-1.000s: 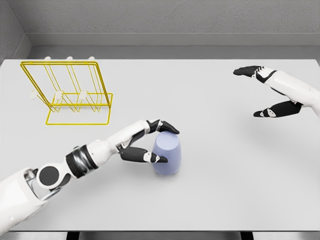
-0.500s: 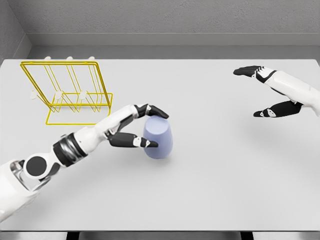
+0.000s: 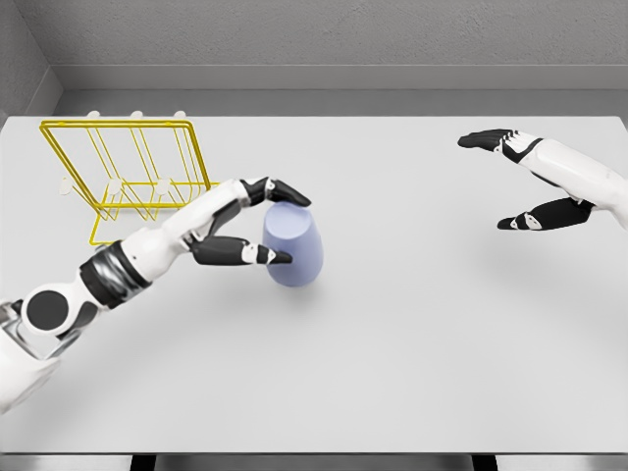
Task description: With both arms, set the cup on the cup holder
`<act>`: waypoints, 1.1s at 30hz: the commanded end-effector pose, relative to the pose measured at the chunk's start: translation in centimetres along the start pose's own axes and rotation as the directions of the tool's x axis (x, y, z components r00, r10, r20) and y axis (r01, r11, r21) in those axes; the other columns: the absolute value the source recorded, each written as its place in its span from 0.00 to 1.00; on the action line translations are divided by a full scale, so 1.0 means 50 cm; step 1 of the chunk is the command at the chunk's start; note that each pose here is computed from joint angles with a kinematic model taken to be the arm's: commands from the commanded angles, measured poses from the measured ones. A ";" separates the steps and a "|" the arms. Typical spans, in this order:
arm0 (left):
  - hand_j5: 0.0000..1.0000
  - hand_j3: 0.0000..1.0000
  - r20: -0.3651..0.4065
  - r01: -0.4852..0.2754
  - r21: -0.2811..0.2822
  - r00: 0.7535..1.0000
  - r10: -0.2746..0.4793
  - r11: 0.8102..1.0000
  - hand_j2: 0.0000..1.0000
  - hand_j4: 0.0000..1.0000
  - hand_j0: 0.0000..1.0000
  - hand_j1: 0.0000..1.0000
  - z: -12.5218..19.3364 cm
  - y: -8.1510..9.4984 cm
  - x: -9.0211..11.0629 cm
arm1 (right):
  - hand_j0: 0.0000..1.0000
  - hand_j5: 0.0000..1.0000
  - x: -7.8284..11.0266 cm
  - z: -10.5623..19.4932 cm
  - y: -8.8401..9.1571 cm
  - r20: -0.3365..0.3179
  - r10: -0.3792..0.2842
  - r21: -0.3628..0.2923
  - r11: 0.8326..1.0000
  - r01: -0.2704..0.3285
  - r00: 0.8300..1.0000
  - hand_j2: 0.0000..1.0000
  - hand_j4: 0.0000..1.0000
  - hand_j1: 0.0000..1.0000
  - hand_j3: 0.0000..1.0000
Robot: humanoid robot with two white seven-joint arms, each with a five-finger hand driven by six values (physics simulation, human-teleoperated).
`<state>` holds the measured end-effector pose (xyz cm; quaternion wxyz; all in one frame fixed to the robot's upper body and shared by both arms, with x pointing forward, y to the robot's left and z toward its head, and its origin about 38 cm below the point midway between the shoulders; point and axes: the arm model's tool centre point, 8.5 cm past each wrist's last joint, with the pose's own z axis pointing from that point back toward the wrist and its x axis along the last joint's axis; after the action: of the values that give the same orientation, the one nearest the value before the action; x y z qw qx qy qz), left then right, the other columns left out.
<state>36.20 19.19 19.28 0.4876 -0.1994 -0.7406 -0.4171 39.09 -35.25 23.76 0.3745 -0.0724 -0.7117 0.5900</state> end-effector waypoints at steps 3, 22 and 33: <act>0.62 0.62 0.004 0.019 0.017 1.000 -0.019 1.000 0.62 0.62 0.62 0.62 0.006 0.023 0.009 | 1.00 1.00 0.000 0.001 0.000 0.000 -0.007 -0.004 1.000 0.007 1.000 1.00 1.00 1.00 1.00; 0.62 0.62 0.010 0.082 0.064 0.997 -0.082 0.995 0.62 0.62 0.62 0.62 0.031 0.088 0.037 | 1.00 1.00 0.000 0.001 0.000 0.000 -0.007 -0.004 1.000 0.007 1.000 1.00 1.00 1.00 1.00; 0.62 0.62 0.016 0.098 0.091 0.995 -0.100 0.991 0.62 0.62 0.62 0.62 0.037 0.110 0.049 | 1.00 1.00 0.000 0.001 0.000 0.000 -0.007 -0.004 1.000 0.007 1.000 1.00 1.00 1.00 1.00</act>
<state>37.79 23.39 23.06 0.4690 -0.1466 -0.7695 -0.4079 39.07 -35.26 23.69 0.3752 -0.0721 -0.7113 0.5900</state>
